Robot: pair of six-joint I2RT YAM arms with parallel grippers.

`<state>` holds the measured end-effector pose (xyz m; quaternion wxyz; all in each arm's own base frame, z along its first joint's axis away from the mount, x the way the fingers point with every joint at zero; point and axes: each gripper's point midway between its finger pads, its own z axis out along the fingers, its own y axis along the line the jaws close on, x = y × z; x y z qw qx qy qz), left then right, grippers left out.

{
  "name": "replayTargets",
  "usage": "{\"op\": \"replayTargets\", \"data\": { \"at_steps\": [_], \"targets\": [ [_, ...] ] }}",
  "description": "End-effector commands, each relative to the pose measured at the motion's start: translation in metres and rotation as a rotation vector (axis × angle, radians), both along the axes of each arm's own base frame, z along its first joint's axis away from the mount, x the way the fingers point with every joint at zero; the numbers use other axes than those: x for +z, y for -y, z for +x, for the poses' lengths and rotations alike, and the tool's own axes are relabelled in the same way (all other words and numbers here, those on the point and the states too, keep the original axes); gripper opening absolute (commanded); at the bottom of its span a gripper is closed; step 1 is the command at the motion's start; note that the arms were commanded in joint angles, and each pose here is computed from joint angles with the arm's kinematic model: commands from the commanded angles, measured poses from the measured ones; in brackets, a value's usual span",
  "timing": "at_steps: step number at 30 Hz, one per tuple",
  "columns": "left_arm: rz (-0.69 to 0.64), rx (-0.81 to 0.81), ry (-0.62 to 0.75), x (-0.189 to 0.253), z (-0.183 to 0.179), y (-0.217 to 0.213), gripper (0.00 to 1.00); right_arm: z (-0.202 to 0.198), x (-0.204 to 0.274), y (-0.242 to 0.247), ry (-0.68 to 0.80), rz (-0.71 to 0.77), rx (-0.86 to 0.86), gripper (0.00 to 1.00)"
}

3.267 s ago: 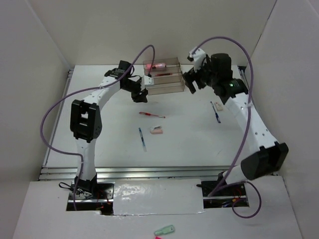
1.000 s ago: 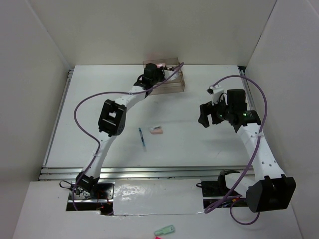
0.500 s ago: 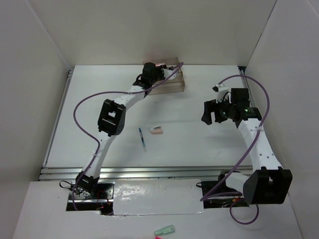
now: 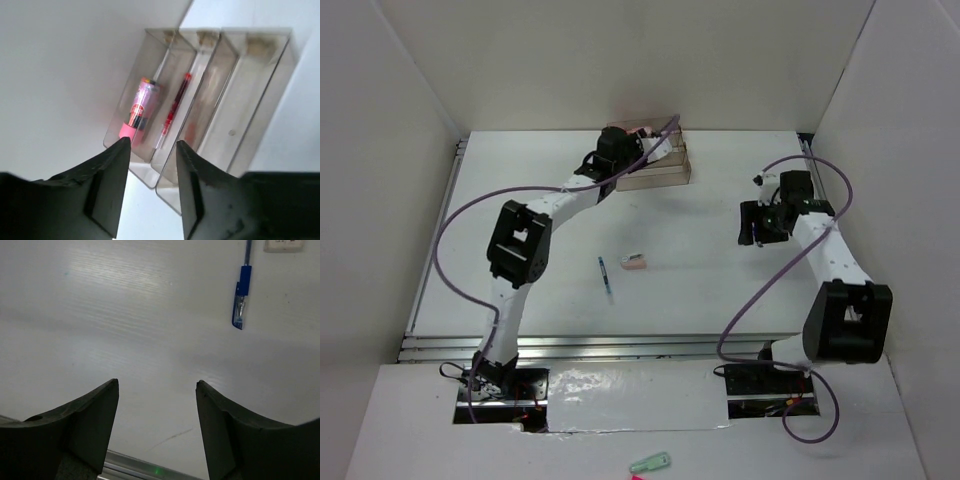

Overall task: Sort the stationery into containers
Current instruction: Place the pen in the storage box, then pick up the pen from the center of the board.

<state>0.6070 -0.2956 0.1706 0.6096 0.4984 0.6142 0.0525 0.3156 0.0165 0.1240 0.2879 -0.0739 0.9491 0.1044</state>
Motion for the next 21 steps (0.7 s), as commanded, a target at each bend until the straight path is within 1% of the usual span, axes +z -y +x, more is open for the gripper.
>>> {"op": "replayTargets", "data": {
  "at_steps": [1, 2, 3, 4, 5, 6, 7, 8, 9, 13, 17, 21],
  "targets": [
    [-0.214, 0.008, 0.042, 0.119, -0.041, -0.001, 0.55, 0.034, 0.004, 0.022, 0.027, -0.042, -0.089, 0.67],
    [-0.25, 0.03, -0.027, 0.112, -0.045, -0.008, 0.61, 0.04, 0.002, 0.024, 0.023, -0.045, -0.102, 0.66],
    [-0.274, 0.038, -0.071, 0.112, -0.05, -0.013, 0.62, 0.046, -0.009, 0.028, -0.005, -0.042, -0.126, 0.64],
    [-0.304, 0.042, -0.103, 0.119, -0.057, -0.019, 0.64, 0.055, -0.006, 0.032, 0.005, -0.046, -0.14, 0.63],
    [-0.352, 0.043, -0.2, 0.11, -0.063, -0.028, 0.67, 0.06, -0.007, 0.034, -0.003, -0.042, -0.154, 0.62],
    [-0.383, 0.041, -0.24, 0.11, -0.066, -0.033, 0.73, 0.065, -0.017, 0.035, -0.03, -0.037, -0.168, 0.61],
    [-0.419, 0.034, -0.264, 0.118, -0.071, -0.04, 0.75, 0.073, -0.015, 0.038, -0.017, -0.038, -0.179, 0.6],
    [-0.455, 0.054, -0.336, 0.109, -0.074, -0.052, 0.79, 0.077, -0.017, 0.04, -0.021, -0.043, -0.195, 0.6],
    [-0.476, 0.009, -0.353, 0.117, -0.083, -0.05, 0.81, 0.084, -0.022, 0.041, -0.028, -0.047, -0.2, 0.59],
    [-0.515, -0.019, -0.417, 0.122, -0.1, -0.061, 0.83, 0.095, -0.039, 0.048, -0.061, -0.066, -0.222, 0.56],
    [-0.579, -0.04, -0.482, 0.128, -0.111, -0.072, 0.81, 0.103, -0.053, 0.05, -0.085, -0.072, -0.243, 0.55],
    [-0.591, -0.048, -0.488, 0.131, -0.115, -0.076, 0.8, 0.105, -0.065, 0.053, -0.105, -0.09, -0.254, 0.54]
  ]
}}
